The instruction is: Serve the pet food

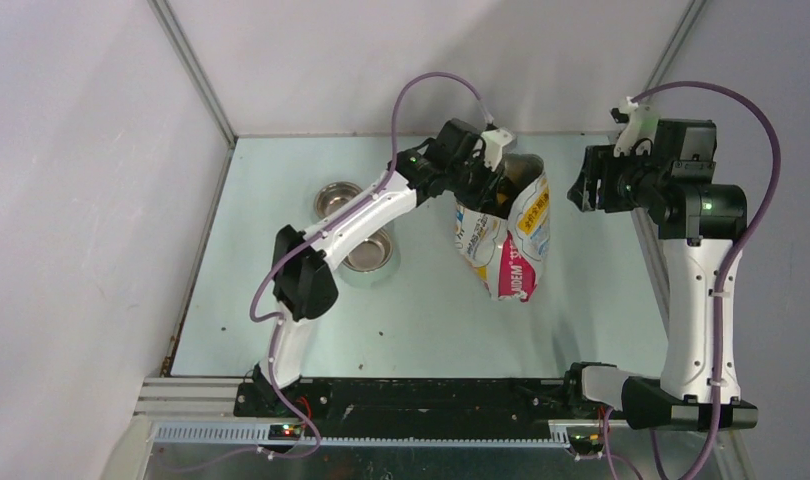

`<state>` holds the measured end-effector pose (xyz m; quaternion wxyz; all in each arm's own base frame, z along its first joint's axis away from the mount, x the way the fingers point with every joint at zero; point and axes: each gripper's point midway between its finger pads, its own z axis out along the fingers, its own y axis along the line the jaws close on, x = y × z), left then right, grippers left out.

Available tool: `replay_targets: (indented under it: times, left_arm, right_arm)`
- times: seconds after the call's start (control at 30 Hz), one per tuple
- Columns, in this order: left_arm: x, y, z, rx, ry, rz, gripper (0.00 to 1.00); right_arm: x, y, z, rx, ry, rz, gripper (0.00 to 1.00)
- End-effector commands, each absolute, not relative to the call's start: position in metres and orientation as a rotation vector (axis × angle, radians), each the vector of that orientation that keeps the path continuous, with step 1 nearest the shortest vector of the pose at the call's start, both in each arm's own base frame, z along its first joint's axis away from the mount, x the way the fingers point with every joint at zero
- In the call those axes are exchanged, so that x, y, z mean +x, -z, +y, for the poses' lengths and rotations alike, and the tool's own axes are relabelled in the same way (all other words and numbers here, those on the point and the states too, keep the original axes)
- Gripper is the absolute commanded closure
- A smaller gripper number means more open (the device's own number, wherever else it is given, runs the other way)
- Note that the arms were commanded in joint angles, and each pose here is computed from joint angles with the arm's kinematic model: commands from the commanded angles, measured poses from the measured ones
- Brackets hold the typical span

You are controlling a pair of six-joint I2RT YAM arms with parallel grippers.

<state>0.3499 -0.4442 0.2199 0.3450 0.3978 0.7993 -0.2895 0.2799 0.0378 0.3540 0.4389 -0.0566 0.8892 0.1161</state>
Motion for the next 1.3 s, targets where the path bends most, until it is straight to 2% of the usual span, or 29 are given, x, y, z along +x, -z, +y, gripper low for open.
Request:
replay_targets:
  times: [0.0, 0.3, 0.5, 0.87, 1.27]
  left_arm:
    - [0.280, -0.222, -0.463, 0.992, 1.184, 2.304, 1.00]
    - [0.354, -0.297, -0.444, 0.618, 1.424, 2.213, 1.00]
    - [0.378, -0.331, -0.420, 0.444, 1.541, 2.159, 1.00]
    - [0.406, -0.335, -0.371, 0.100, 1.704, 2.221, 1.00]
    - [0.396, -0.336, -0.342, -0.040, 1.954, 2.186, 1.00]
  right_arm:
    - [0.282, -0.352, 0.036, -0.119, -0.288, 2.216, 0.40]
    - [0.281, -0.321, 0.021, -0.187, -0.200, 2.261, 0.41]
    - [0.287, -0.316, 0.009, -0.146, -0.158, 2.277, 0.41]
    - [0.295, -0.309, -0.008, -0.092, -0.080, 2.314, 0.42]
    - [0.289, -0.304, -0.021, -0.131, 0.010, 2.357, 0.42]
